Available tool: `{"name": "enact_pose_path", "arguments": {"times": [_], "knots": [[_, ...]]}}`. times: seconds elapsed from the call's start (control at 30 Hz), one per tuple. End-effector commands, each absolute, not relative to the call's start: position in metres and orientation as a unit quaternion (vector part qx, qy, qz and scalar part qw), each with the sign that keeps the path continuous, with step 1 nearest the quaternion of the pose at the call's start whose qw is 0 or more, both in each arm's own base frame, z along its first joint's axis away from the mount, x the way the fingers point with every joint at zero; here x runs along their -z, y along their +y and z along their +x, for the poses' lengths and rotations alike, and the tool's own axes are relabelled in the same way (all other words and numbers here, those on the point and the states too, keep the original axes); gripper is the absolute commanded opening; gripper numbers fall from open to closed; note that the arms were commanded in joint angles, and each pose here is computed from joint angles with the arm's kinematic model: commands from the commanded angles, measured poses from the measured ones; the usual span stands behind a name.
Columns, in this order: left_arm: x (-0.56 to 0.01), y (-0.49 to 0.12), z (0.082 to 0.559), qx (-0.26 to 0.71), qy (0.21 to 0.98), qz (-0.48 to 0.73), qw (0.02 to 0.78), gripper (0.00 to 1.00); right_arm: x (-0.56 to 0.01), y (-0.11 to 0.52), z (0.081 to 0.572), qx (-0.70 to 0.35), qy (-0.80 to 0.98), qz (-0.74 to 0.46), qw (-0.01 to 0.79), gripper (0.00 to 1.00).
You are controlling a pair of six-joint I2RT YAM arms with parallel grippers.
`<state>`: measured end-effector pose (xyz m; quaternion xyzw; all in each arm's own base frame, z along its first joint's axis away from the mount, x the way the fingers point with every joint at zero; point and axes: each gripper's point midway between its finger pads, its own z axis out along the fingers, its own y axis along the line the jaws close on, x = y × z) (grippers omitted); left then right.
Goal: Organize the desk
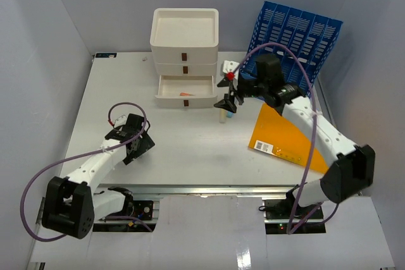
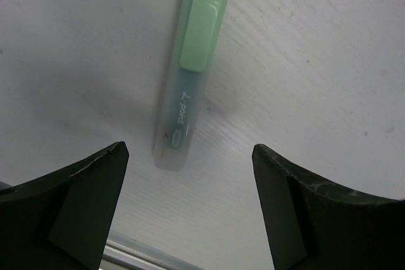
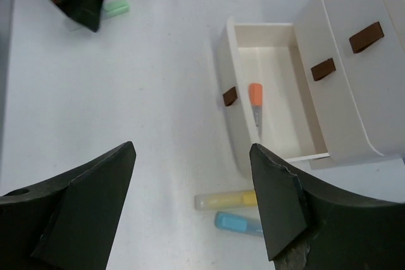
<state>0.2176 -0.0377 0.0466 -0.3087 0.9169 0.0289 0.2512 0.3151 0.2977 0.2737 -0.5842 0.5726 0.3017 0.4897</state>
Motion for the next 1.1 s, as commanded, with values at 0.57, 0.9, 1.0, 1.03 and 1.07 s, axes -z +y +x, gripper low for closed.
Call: {"name": "enact_pose_path", "arguments": {"times": [0.57, 0.9, 1.0, 1.03, 1.07], "knots": [[-0.011, -0.033, 0.248, -0.009, 0.946, -0.259, 0.194, 0.32, -0.264, 0.193, 0.251, -0.41, 0.543, -0.521, 0.515, 0.78], [-0.073, -0.101, 0.28, 0.192, 0.924, -0.226, 0.241, 0.06, -0.264, 0.184, 0.249, -0.405, 0.542, -0.515, 0.526, 0.78], [-0.127, -0.142, 0.302, 0.309, 0.88, -0.239, 0.271, 0.06, -0.261, 0.184, 0.251, -0.405, 0.547, -0.512, 0.524, 0.78], [-0.148, -0.156, 0.311, 0.348, 0.862, -0.244, 0.277, 0.06, -0.261, 0.183, 0.252, -0.404, 0.549, -0.512, 0.524, 0.78], [-0.157, -0.165, 0.317, 0.367, 0.852, -0.249, 0.279, 0.06, -0.26, 0.182, 0.253, -0.403, 0.551, -0.51, 0.524, 0.78]]}}
